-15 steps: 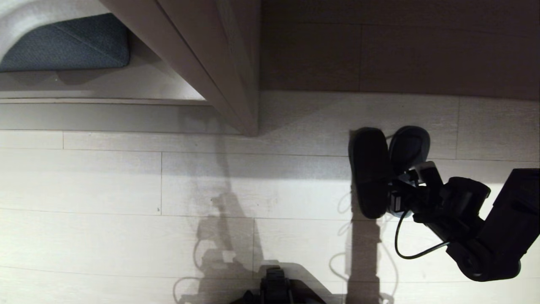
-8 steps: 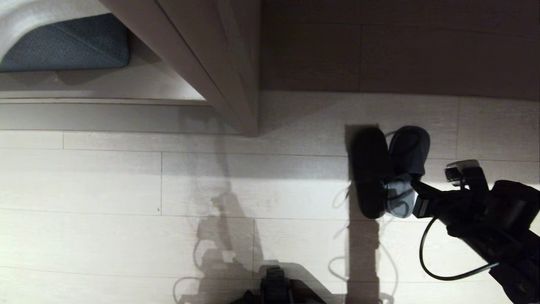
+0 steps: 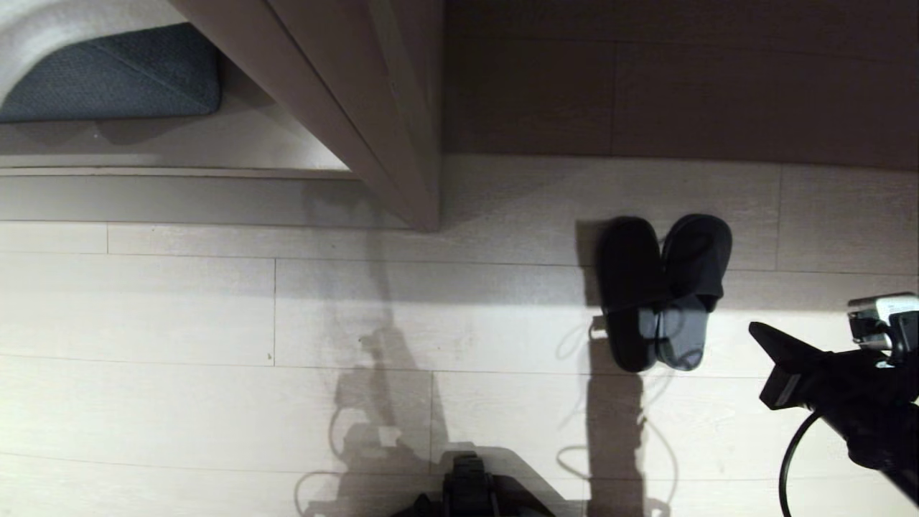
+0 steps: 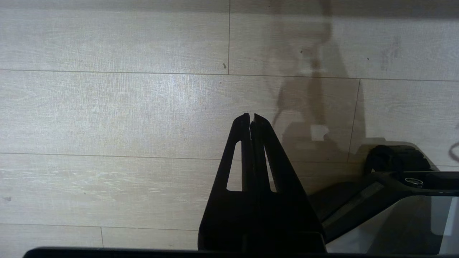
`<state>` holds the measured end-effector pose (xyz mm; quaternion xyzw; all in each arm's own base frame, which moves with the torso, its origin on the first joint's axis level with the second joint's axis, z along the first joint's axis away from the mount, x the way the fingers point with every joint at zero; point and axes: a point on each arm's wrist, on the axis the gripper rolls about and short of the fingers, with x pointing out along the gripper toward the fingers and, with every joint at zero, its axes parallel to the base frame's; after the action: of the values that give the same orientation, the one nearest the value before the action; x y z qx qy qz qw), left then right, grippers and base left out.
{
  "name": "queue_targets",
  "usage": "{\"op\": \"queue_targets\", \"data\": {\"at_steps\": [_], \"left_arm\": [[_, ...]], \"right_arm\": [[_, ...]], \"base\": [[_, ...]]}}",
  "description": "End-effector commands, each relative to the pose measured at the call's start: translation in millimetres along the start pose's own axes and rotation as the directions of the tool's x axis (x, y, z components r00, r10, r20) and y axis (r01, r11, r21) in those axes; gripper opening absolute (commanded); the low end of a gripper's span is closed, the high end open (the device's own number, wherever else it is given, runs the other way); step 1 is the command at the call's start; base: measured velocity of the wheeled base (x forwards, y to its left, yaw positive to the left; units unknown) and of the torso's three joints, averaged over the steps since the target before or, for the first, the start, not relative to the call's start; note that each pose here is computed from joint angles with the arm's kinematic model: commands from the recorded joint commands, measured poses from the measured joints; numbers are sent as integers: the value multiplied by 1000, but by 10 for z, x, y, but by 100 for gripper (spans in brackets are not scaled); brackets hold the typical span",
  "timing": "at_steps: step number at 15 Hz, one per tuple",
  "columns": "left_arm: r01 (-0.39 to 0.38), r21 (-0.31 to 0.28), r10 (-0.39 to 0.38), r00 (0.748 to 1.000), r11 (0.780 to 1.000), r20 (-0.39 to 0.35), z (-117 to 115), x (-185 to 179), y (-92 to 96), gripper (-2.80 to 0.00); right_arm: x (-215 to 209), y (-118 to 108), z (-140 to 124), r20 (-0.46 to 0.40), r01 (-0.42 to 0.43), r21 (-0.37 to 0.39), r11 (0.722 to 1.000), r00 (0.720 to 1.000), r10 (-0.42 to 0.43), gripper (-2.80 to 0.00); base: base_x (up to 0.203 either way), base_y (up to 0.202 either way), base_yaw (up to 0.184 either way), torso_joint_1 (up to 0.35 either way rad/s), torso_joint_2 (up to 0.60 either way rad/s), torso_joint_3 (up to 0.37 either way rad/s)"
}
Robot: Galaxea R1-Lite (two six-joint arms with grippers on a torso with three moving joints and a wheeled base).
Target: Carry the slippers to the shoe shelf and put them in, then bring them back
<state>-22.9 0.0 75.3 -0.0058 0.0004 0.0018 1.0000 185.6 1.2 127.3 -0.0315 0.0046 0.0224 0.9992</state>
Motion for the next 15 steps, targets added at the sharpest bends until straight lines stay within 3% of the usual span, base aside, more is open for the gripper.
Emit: {"op": "queue_targets", "data": {"at_steps": [1, 5, 8, 12, 15], "left_arm": [[-1, -1, 1, 1000, 1000, -1, 0, 1, 0, -280], [-1, 1, 1, 1000, 1000, -1, 0, 1, 0, -280], [-1, -1, 1, 1000, 1000, -1, 0, 1, 0, -280], [-1, -1, 1, 1000, 1000, -1, 0, 1, 0, -280], [-1, -1, 1, 1000, 1000, -1, 0, 1, 0, -280]], "right_arm": [[-239, 1, 200, 123, 5, -5, 1000, 992, -4, -280], [-835, 6, 523, 337, 18, -8, 1000, 941, -15, -280], [-1316, 25, 541, 388, 21, -9, 1000, 922, -16, -280], [-1885, 69, 258, 350, 7, -11, 1000, 937, -3, -280], [-1986, 102, -178, 190, 0, 5, 1000, 982, -1, -280]], "base": [[0, 0, 0, 0, 0, 0], [0, 0, 0, 0, 0, 0], [0, 0, 0, 0, 0, 0], [0, 0, 0, 0, 0, 0], [0, 0, 0, 0, 0, 0]]}}
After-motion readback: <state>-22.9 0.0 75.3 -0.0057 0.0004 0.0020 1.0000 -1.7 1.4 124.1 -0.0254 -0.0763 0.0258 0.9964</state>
